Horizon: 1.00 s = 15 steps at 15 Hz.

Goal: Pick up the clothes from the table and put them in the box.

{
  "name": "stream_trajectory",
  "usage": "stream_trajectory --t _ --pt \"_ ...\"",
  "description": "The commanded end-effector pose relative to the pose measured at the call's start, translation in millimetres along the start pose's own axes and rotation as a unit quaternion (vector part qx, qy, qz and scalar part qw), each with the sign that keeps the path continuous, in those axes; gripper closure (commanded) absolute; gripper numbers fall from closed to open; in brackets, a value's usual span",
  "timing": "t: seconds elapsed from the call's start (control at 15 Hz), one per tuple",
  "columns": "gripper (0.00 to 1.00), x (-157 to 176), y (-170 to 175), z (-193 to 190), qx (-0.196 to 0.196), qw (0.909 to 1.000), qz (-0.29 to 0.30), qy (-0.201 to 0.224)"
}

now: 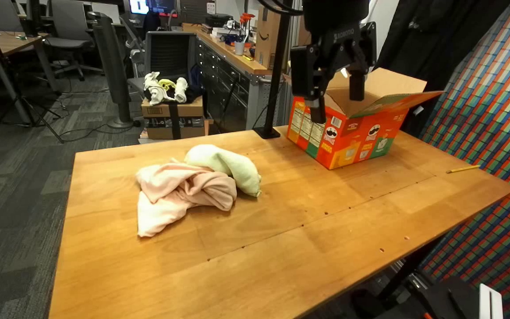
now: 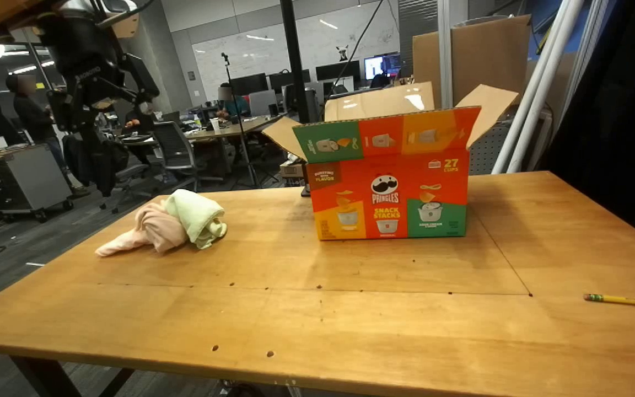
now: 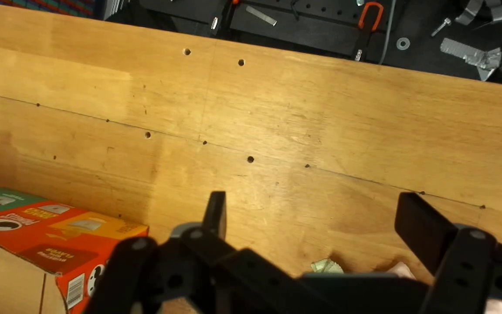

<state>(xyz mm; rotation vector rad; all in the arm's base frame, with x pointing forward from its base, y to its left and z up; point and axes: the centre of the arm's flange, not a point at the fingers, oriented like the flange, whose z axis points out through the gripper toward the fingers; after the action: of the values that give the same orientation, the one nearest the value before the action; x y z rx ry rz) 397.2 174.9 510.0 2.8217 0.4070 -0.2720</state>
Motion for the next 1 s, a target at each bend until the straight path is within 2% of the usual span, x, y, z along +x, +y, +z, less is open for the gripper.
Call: stream_trajectory --t 0.0,0.27,0.53,0.73,0.93 --pt "0.0 0 0 0 0.0 1.0 0.0 0.0" --pt "0.0 6 -4 5 0.007 0.9998 -0.019 0.003" --pt "0.0 18 -24 12 0.029 0.9957 -0.082 0.03" --pt "0.0 26 -40 17 0.043 0.9875 -0.139 0.059" --pt "0.0 27 -53 23 0.056 0.975 -0.199 0.082"
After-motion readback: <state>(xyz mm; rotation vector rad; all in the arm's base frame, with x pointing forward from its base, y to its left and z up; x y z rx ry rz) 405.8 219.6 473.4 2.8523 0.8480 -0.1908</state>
